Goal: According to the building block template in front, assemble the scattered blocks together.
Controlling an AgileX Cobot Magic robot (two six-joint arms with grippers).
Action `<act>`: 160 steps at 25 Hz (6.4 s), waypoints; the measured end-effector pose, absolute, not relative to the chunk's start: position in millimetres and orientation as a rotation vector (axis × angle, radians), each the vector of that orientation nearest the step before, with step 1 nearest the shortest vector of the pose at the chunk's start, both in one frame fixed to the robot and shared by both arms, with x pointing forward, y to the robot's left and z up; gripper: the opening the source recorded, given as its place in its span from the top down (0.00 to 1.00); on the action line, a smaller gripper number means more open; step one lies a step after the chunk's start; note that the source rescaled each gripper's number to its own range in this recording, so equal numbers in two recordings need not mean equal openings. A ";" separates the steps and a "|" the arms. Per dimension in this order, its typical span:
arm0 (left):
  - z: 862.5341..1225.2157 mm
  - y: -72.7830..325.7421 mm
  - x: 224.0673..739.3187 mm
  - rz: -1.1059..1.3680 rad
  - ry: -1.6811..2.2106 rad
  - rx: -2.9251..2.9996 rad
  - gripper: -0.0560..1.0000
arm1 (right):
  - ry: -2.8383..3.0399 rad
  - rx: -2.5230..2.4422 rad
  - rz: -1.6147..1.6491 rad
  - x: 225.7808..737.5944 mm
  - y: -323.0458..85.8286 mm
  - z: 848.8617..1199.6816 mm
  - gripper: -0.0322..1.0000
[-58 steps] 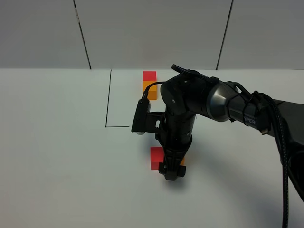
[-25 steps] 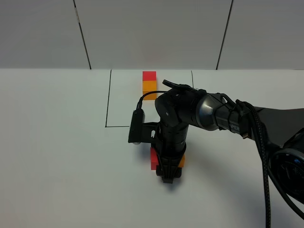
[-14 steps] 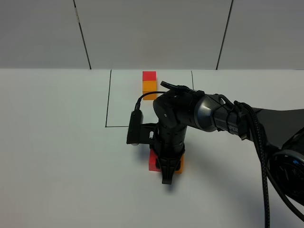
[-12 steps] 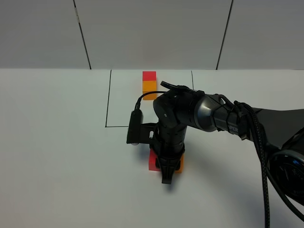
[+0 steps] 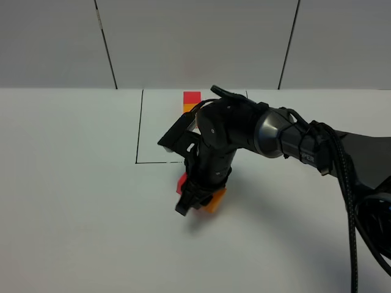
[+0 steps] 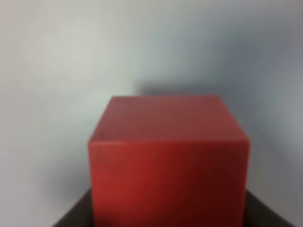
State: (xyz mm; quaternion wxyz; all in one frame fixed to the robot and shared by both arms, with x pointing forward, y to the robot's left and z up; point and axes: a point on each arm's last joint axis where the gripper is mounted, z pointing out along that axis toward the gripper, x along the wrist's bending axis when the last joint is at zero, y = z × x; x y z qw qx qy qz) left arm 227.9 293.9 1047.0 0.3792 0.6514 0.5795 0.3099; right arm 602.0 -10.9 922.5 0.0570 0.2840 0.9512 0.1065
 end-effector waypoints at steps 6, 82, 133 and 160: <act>1047.0 293.9 227.9 0.792 1.480 1.664 0.33 | 2.806 1.505 0.455 593.6 -0.2 931.2 0.85; 1047.0 293.9 227.9 0.791 1.481 1.664 0.33 | 2.392 1.970 0.145 603.1 -15.7 887.7 0.00; 1047.0 293.9 227.9 0.791 1.481 1.663 0.33 | 1.590 1.975 0.796 389.5 -301.5 1109.8 0.00; 1047.0 293.9 227.9 0.791 1.481 1.664 0.33 | 1.400 1.553 1.025 232.5 -299.8 1066.5 0.01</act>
